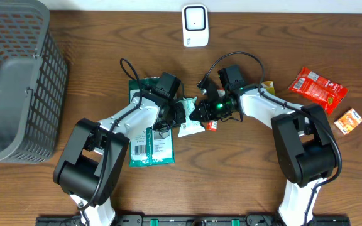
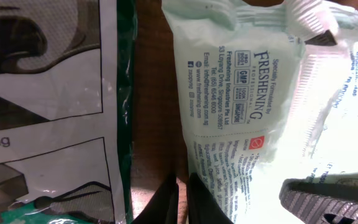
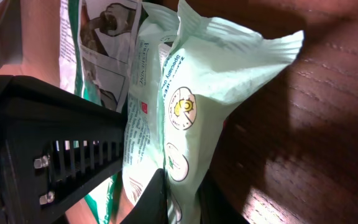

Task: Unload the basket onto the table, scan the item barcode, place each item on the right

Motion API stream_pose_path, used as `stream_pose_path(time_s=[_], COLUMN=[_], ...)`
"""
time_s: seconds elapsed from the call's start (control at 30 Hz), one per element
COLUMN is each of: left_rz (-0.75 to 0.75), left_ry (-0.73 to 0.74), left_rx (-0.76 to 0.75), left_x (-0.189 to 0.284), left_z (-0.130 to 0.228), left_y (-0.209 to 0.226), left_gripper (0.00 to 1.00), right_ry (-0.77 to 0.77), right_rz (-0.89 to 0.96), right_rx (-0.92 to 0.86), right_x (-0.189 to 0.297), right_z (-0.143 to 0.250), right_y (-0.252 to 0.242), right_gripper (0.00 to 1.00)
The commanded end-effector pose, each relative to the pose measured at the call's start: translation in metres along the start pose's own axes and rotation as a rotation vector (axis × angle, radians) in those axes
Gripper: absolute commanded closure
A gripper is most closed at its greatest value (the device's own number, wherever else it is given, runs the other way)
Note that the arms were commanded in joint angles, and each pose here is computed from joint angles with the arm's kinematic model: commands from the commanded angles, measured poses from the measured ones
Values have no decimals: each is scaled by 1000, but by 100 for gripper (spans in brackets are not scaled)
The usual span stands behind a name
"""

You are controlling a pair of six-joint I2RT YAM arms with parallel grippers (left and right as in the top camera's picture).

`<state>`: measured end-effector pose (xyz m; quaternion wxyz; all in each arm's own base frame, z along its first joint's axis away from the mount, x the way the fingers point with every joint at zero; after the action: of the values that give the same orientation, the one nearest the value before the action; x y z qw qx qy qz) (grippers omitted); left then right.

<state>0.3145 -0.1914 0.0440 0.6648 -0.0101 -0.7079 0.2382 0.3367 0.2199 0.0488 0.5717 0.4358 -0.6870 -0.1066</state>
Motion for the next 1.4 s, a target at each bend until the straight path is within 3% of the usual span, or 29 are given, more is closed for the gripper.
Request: stream_pose_path(time_s=[0.0, 0.17, 0.43, 0.63, 0.7, 0.73, 0.77, 0.8, 0.9, 1.1, 1.37], left_rz=[-86, -65, -76, -151, -163, -166, -174, -178, -191, -195, -195], left_ry=[5, -37, -282, -395, -418, -425, -431, -433, -443, -449, -449], left_rx=[3, -32, -86, -4, 33, 51, 83, 98, 138, 158, 158], left_x=[-20, -2, 95, 184, 202, 205, 208, 209, 213, 216, 216], left_z=[1, -3, -21, -39, -48, -50, -55, -58, -65, -68, -68], left_y=[17, 10, -5, 20, 36, 41, 50, 55, 69, 75, 75], left_gripper=[90, 91, 85, 83, 74, 66, 48, 38, 18, 16, 16], right_ry=[20, 0, -125, -93, -68, -60, -62, -71, -98, -149, -223], right_rz=[-60, -55, -17, 284, 361, 419, 496, 556, 706, 920, 1161], right_rx=[37, 41, 163, 191, 208, 231, 258, 276, 396, 831, 1158], right_x=[-5, 2, 63, 114, 125, 131, 137, 141, 150, 153, 167], right_z=[3, 0, -21, -32, -37, -41, -46, -52, -70, -113, -159], right_y=[20, 16, 41, 59, 64, 67, 68, 69, 77, 104, 119], right_gripper=[99, 99, 99, 99, 99, 99, 99, 99, 99, 99, 99])
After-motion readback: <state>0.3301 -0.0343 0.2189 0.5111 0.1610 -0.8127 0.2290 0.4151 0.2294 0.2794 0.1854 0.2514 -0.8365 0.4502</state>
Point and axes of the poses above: each gripper's point midway between its finger pads, its own x axis back along the fingers, its own y axis along the line the jaws close on, z = x × y, the point moved 5 cm from there along x, back along the fingers, and after that the axes turned 10 degrees about x, right-handed, at the moved point
